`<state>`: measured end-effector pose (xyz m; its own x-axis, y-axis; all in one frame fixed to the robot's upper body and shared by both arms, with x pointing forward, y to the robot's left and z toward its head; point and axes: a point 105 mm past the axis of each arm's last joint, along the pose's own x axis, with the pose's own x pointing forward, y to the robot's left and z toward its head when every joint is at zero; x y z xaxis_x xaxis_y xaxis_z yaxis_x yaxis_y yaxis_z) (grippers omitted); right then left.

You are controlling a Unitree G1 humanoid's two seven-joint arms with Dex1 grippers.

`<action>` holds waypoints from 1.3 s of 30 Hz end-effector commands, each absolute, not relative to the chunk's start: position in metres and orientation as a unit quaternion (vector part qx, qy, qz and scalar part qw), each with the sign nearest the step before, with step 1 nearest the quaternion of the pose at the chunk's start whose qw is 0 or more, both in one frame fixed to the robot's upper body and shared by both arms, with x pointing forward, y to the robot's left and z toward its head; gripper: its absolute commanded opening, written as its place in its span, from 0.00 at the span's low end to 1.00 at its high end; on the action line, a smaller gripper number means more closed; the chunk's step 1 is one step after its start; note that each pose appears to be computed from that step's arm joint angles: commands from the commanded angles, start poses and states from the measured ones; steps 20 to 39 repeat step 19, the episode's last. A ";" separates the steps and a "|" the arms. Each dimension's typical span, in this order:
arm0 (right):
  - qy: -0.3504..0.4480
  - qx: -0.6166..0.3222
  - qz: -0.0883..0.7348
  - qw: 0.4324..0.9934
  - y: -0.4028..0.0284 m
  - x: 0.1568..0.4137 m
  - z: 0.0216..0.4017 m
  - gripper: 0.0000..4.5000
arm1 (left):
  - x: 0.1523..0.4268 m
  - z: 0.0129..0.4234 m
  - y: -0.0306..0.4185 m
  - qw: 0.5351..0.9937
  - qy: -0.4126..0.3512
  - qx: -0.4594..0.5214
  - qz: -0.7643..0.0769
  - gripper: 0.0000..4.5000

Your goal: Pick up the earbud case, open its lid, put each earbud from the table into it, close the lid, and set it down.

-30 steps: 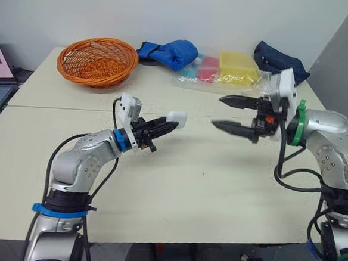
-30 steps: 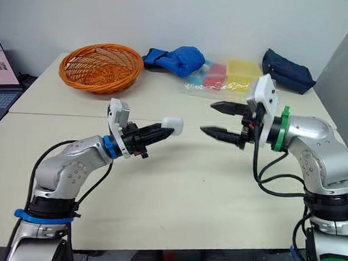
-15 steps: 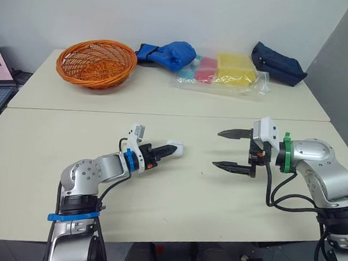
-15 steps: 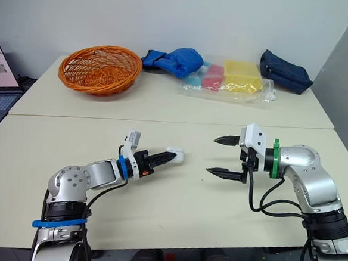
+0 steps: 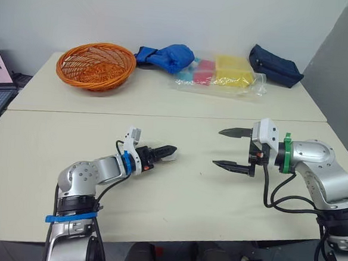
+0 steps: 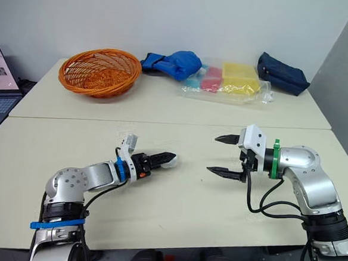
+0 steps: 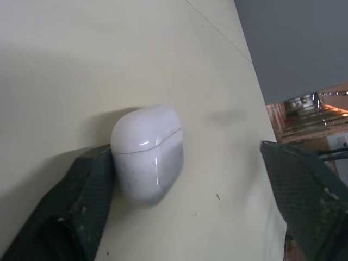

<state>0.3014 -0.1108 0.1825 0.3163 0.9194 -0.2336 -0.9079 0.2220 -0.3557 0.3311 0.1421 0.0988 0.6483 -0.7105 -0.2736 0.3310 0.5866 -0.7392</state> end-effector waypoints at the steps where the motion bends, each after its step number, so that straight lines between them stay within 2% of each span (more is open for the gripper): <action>1: -0.033 -0.228 0.571 0.788 -0.120 0.303 0.190 1.00 | 0.316 0.106 0.201 0.888 0.279 -0.262 -0.254 1.00; 2: -0.031 -0.230 0.569 0.789 -0.123 0.303 0.189 1.00 | 0.311 0.114 0.213 0.901 0.272 -0.223 -0.254 1.00; 5: -0.021 -0.238 0.554 0.797 -0.140 0.308 0.186 1.00 | 0.319 0.150 0.249 0.947 0.179 -0.055 -0.262 1.00; 8: -0.010 -0.237 0.535 0.811 -0.162 0.314 0.180 1.00 | 0.322 0.183 0.262 0.936 0.096 0.135 -0.310 1.00; 10: -0.006 -0.231 0.529 0.817 -0.169 0.315 0.178 1.00 | 0.325 0.194 0.267 0.930 0.064 0.183 -0.313 1.00; 16: -0.007 -0.226 0.525 0.820 -0.171 0.320 0.176 1.00 | 0.328 0.178 0.264 0.919 0.064 0.216 -0.324 1.00; 39: -0.008 -0.226 0.524 0.821 -0.170 0.321 0.176 1.00 | 0.329 0.178 0.259 0.919 0.062 0.201 -0.334 1.00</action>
